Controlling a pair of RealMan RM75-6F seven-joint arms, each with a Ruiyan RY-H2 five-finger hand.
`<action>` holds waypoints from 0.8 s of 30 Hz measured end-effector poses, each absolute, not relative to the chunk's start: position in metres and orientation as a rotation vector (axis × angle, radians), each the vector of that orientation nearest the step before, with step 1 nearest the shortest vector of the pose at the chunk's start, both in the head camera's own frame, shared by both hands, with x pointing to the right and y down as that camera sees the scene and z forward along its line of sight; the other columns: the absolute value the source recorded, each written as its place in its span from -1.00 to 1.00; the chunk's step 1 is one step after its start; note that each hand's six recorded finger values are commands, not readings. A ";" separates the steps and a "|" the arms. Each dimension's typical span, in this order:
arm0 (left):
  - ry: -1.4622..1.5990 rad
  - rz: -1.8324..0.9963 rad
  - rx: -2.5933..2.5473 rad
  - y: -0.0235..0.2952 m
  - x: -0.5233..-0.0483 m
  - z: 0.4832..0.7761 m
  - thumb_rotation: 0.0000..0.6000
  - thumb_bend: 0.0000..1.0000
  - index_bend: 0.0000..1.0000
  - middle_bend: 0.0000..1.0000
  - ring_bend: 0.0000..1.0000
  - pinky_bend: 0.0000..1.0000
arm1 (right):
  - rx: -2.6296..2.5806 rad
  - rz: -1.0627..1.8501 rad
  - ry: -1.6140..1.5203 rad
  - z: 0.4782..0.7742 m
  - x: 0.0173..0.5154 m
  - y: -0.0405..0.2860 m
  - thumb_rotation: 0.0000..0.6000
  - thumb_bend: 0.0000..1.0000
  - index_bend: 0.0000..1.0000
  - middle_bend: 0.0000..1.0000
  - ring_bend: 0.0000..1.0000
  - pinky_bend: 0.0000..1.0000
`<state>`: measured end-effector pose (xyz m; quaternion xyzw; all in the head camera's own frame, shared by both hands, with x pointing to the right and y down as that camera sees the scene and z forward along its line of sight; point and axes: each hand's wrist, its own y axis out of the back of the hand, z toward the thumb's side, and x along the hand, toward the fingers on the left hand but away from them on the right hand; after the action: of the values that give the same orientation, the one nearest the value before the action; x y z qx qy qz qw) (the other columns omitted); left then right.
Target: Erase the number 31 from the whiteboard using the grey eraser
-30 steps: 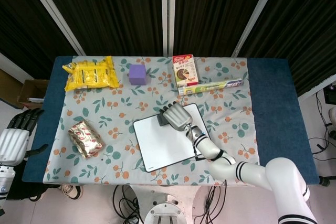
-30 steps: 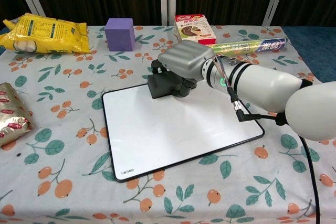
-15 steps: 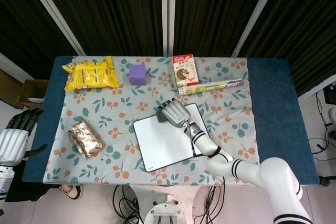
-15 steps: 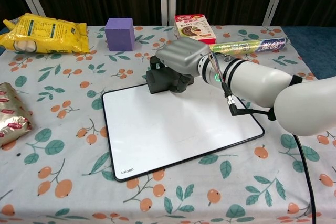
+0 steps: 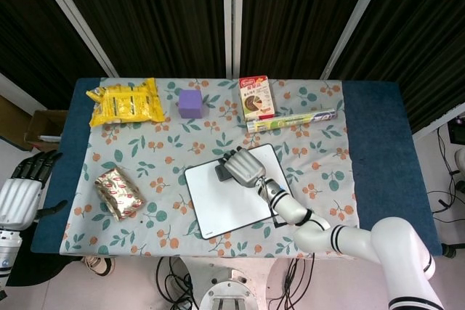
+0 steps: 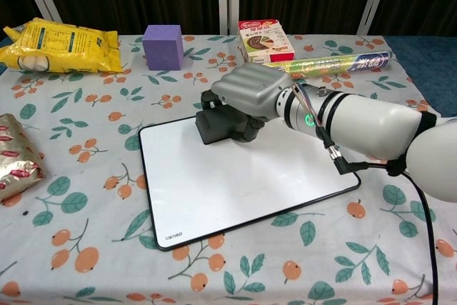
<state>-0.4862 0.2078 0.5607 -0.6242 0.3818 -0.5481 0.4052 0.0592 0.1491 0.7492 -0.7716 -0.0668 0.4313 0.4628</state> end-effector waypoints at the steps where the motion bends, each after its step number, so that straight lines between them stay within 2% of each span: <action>1: 0.962 -1.382 -1.576 0.208 -0.486 0.561 1.00 -0.90 -0.78 -0.82 -0.83 -0.66 | -1.907 1.052 -0.157 0.747 0.059 0.152 1.00 -0.40 0.19 0.07 0.02 0.11; 14: 0.959 -1.384 -1.579 0.210 -0.485 0.561 1.00 -0.90 -0.78 -0.82 -0.83 -0.66 | -1.998 0.931 -0.036 0.721 0.054 0.199 1.00 -0.40 0.19 0.07 0.01 0.11; 24: 0.960 -1.378 -1.582 0.212 -0.484 0.561 1.00 -0.90 -0.78 -0.82 -0.83 -0.66 | -1.992 0.910 0.008 0.693 0.089 0.217 1.00 -0.40 0.19 0.07 0.01 0.11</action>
<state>-0.4842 0.2123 0.5608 -0.6270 0.3805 -0.5461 0.4049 0.0885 0.2165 0.6932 -0.8087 0.0033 0.3692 0.4579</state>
